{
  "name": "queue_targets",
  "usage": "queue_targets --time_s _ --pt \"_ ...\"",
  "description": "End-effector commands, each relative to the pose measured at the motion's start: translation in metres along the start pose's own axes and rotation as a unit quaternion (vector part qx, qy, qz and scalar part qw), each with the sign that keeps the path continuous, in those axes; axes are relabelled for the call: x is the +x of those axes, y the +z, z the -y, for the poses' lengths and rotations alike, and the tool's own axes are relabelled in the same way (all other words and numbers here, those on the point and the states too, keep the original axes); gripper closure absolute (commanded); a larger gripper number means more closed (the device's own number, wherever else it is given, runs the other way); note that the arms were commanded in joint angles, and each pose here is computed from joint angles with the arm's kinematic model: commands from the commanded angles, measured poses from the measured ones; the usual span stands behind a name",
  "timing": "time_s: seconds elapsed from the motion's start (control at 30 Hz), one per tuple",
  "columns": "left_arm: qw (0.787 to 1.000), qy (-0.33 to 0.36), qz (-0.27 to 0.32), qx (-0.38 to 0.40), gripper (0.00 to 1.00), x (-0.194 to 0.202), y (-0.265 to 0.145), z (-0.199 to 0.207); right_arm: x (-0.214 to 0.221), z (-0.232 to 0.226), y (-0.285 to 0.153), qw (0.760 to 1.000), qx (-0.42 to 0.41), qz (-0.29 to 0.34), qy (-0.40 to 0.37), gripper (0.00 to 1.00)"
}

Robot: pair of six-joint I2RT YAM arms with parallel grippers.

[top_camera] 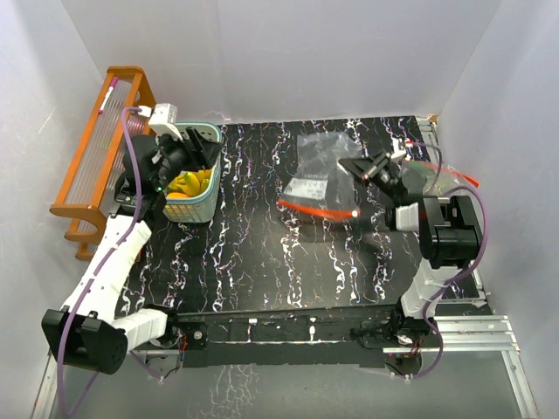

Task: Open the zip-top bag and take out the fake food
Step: Place the fake vegetable in the bin, then place the zipper food storage bag at the center of the board.

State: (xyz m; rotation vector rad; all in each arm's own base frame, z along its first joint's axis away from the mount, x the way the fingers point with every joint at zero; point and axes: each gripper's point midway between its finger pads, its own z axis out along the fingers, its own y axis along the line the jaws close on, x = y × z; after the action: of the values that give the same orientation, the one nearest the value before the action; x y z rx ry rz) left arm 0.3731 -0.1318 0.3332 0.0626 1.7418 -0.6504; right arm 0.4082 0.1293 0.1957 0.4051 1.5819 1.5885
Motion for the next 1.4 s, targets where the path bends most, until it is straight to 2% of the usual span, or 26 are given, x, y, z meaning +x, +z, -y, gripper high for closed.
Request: queue_targets --time_s 0.0,0.07,0.23,0.43,0.47,0.5,0.53,0.6,0.67,0.7,0.73,0.77,0.8,0.97,1.03,1.2,1.37 --pt "0.999 0.003 -0.034 0.019 0.43 0.033 0.007 0.014 -0.020 -0.002 0.056 0.999 -0.005 0.000 -0.046 0.92" --pt "0.999 0.001 -0.043 0.023 0.43 0.038 0.007 0.016 -0.027 -0.001 0.078 0.999 -0.009 0.002 -0.045 0.92" --pt "0.998 -0.001 -0.048 0.035 0.43 0.042 0.005 0.024 -0.067 0.007 0.116 0.996 0.003 0.059 -0.068 0.92" --pt "0.998 0.000 -0.057 0.032 0.43 0.051 0.000 0.022 -0.091 0.016 0.117 0.982 0.080 0.094 -0.142 0.92" --pt "0.998 -0.004 -0.058 0.027 0.43 0.053 0.000 0.020 -0.093 0.019 0.112 0.978 0.101 0.102 -0.151 0.87" --pt "0.998 -0.009 -0.058 0.019 0.43 0.056 0.000 0.017 -0.096 0.021 0.107 0.973 0.122 0.111 -0.161 0.77" --pt "0.998 -0.014 -0.060 0.014 0.43 0.058 0.000 0.015 -0.101 0.022 0.102 0.967 0.142 0.118 -0.175 0.61" --pt "0.998 -0.021 -0.063 0.015 0.43 0.062 0.002 0.014 -0.109 0.021 0.093 0.953 0.182 0.125 -0.209 0.34" --pt "0.997 -0.026 -0.064 0.021 0.43 0.065 0.002 0.016 -0.118 0.014 0.081 0.935 0.217 0.133 -0.246 0.23" --pt "0.997 -0.029 -0.064 0.020 0.49 0.066 0.002 0.016 -0.122 0.006 0.074 0.926 0.231 0.138 -0.264 0.20" --pt "0.997 -0.030 -0.062 0.018 0.63 0.067 0.002 0.016 -0.126 -0.004 0.065 0.916 0.246 0.145 -0.280 0.19" --pt "0.998 -0.031 -0.062 0.015 0.70 0.068 0.002 0.016 -0.129 -0.012 0.055 0.905 0.264 0.153 -0.297 0.18" --pt "0.998 -0.031 -0.061 0.014 0.71 0.069 0.002 0.016 -0.134 -0.020 0.044 0.889 0.283 0.165 -0.319 0.18" --pt "0.997 -0.035 -0.067 0.026 0.60 0.078 0.010 0.023 -0.153 -0.020 -0.028 0.795 0.434 0.201 -0.373 0.15" --pt "0.995 -0.036 -0.077 0.043 0.55 0.086 0.016 0.033 -0.152 -0.016 -0.053 0.766 0.473 0.208 -0.383 0.12" --pt "0.992 -0.032 -0.096 0.072 0.48 0.103 0.028 0.056 -0.140 -0.004 -0.075 0.755 0.500 0.192 -0.378 0.08" --pt "0.991 -0.026 -0.101 0.088 0.43 0.112 0.031 0.076 -0.149 0.001 -0.104 0.728 0.545 0.214 -0.358 0.08"
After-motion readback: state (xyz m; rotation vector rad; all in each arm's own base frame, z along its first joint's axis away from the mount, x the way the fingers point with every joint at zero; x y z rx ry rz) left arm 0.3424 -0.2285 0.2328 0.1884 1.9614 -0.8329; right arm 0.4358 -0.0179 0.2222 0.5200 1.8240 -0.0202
